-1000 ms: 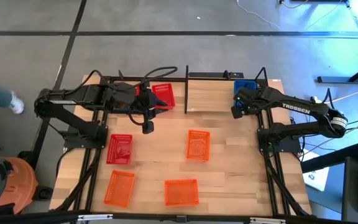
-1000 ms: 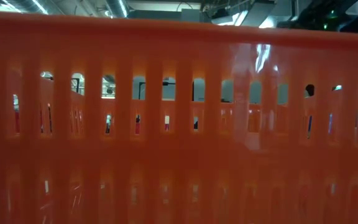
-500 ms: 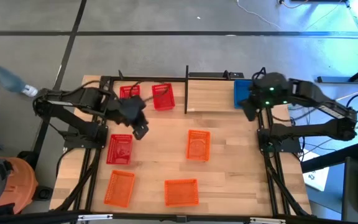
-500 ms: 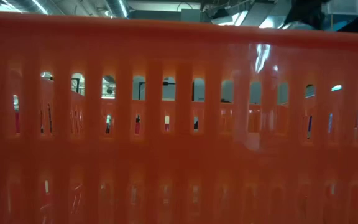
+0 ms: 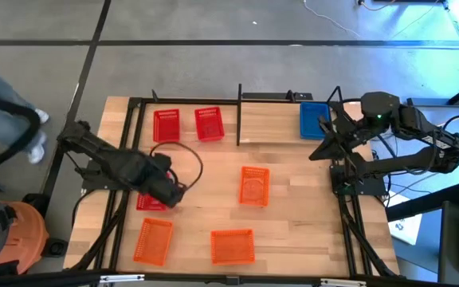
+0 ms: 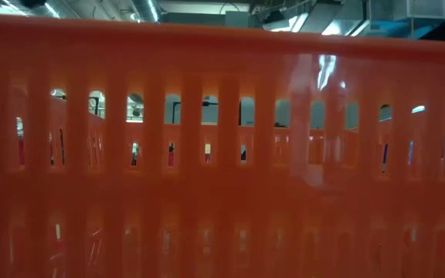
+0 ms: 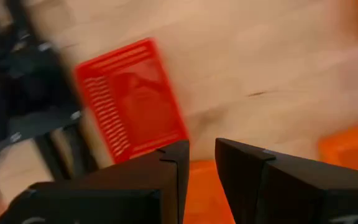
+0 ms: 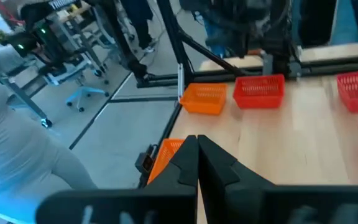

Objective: Stack baskets on shelf by color
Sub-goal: Put the bottom red basket on the shelf

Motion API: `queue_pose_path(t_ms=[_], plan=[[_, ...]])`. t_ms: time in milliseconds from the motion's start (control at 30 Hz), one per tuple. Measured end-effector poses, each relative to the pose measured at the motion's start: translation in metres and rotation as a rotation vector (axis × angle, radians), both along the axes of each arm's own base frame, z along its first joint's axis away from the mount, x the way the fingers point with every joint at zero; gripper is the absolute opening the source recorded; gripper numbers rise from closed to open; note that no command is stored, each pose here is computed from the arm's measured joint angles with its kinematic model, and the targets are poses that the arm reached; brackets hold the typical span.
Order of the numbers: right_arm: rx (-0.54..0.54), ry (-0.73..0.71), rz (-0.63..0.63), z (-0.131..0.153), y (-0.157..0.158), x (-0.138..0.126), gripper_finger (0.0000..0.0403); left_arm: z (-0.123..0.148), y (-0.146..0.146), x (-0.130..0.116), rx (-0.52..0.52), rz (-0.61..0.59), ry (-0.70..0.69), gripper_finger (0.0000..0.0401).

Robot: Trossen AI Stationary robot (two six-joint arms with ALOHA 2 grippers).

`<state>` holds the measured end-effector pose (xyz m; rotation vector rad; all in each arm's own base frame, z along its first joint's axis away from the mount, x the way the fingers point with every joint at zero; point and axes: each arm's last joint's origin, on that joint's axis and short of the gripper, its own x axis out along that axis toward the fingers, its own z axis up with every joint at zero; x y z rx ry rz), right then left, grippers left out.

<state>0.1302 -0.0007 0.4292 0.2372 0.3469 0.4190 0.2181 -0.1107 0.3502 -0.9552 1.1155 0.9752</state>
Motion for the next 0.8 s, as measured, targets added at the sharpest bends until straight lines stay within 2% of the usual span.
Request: queue_pose_path(t_ms=[167,333,467,600,800], plan=[[0.004,-0.004,0.011,0.001,0.002,0.0,0.0,-0.017,-0.016,0.01,0.039,-0.007,0.009,0.0069],[0.025,0.007,0.006,0.001,0.002,0.0,0.0,-0.053,-0.023,0.02,0.067,-0.01,0.11,0.0069],[0.027,0.008,0.006,0.001,0.002,0.0,0.0,-0.082,-0.021,0.018,0.106,0.006,0.184,0.0069],[0.046,0.018,-0.001,0.001,0.002,0.0,0.0,-0.104,-0.015,0.018,0.095,0.032,0.177,0.0069],[0.046,0.017,-0.001,0.001,0.002,0.0,0.0,-0.123,-0.01,0.016,0.095,0.022,0.191,0.0069]])
